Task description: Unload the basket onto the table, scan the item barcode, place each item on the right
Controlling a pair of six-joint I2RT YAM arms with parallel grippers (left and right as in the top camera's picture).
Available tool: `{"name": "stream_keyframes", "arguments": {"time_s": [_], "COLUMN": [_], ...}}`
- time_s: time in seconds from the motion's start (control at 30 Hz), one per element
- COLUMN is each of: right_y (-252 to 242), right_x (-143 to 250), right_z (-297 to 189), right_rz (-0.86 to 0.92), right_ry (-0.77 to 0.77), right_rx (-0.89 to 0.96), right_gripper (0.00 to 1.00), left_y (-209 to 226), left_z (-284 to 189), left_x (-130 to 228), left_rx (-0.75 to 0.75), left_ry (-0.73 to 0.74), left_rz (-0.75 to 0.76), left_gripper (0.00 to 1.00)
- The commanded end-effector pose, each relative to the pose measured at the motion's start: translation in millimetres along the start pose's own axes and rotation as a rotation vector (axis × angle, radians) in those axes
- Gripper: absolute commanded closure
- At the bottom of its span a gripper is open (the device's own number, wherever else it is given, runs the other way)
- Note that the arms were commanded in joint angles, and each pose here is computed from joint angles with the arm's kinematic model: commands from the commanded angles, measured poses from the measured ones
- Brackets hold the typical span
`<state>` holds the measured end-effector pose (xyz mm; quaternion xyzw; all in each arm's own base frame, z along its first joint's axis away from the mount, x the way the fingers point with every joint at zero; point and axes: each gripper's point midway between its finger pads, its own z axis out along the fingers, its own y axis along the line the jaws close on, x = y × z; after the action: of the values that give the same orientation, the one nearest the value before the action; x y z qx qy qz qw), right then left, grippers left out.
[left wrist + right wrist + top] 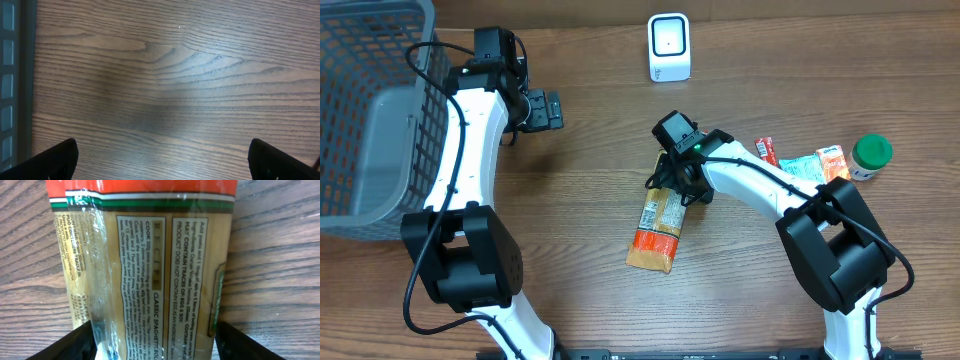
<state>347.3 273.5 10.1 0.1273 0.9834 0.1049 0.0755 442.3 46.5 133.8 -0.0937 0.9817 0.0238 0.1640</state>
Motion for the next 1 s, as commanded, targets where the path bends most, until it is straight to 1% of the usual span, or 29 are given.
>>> {"name": "stream_keyframes", "arguments": {"time_s": [0.0, 0.07, 0.2, 0.3, 0.33, 0.43, 0.5, 0.6, 0.67, 0.7, 0.77, 0.83, 0.9, 0.97], "right_y": [3, 10, 11, 10, 10, 8, 7, 5, 5, 6, 9, 12, 13, 14], "right_x": [15, 16, 16, 16, 17, 18, 19, 20, 19, 17, 10, 3, 0, -2], "right_z": [5, 4, 4, 4, 4, 4, 4, 4, 1, -3, -17, -33, -42, -49], "right_rz": [-0.045, -0.084, -0.083, -0.081, -0.081, -0.081, -0.081, -0.081, -0.108, -0.129, -0.155, -0.163, -0.167, -0.189], "right_ry": [0.04, 0.053, 0.054, 0.057, 0.06, 0.064, 0.066, 0.073, 0.069, 0.062, 0.036, 0.01, -0.005, -0.017], "right_rx": [-0.017, -0.052, -0.06, -0.056, -0.053, -0.048, -0.045, -0.035, -0.04, -0.048, -0.073, -0.096, -0.11, -0.121], "right_gripper": [0.25, 0.24, 0.23, 0.25, 0.28, 0.29, 0.35, 0.46, 0.52, 0.57, 0.6, 0.68, 0.71, 0.72], "left_y": [1, 2, 2, 2, 1, 1, 1, 2, 2, 1, 1, 1, 2, 2], "left_z": [-2, -2, -2, -2, -2, -2, -2, -2, -2, -2, -2, -2, -2, -2], "left_x": [0, 0, 0, 0, 0, 0, 0, 0, 0, 0, 0, 0, 0, 0], "left_rx": [-0.009, -0.009, -0.009, -0.009, -0.008, -0.008, -0.008, -0.009, -0.009, -0.009, -0.008, -0.009, -0.009, -0.009], "left_ry": [-0.004, -0.003, -0.003, -0.003, -0.004, -0.004, -0.004, -0.003, -0.003, -0.004, -0.004, -0.004, -0.003, -0.004], "left_rz": [0.012, 0.012, 0.012, 0.012, 0.012, 0.012, 0.012, 0.012, 0.012, 0.012, 0.012, 0.012, 0.012, 0.012], "left_gripper": [0.0, 0.0, 0.0, 0.0, 0.0, 0.0, 0.0, 0.0, 0.0, 0.0, 0.0, 0.0, 0.0, 0.0]}}
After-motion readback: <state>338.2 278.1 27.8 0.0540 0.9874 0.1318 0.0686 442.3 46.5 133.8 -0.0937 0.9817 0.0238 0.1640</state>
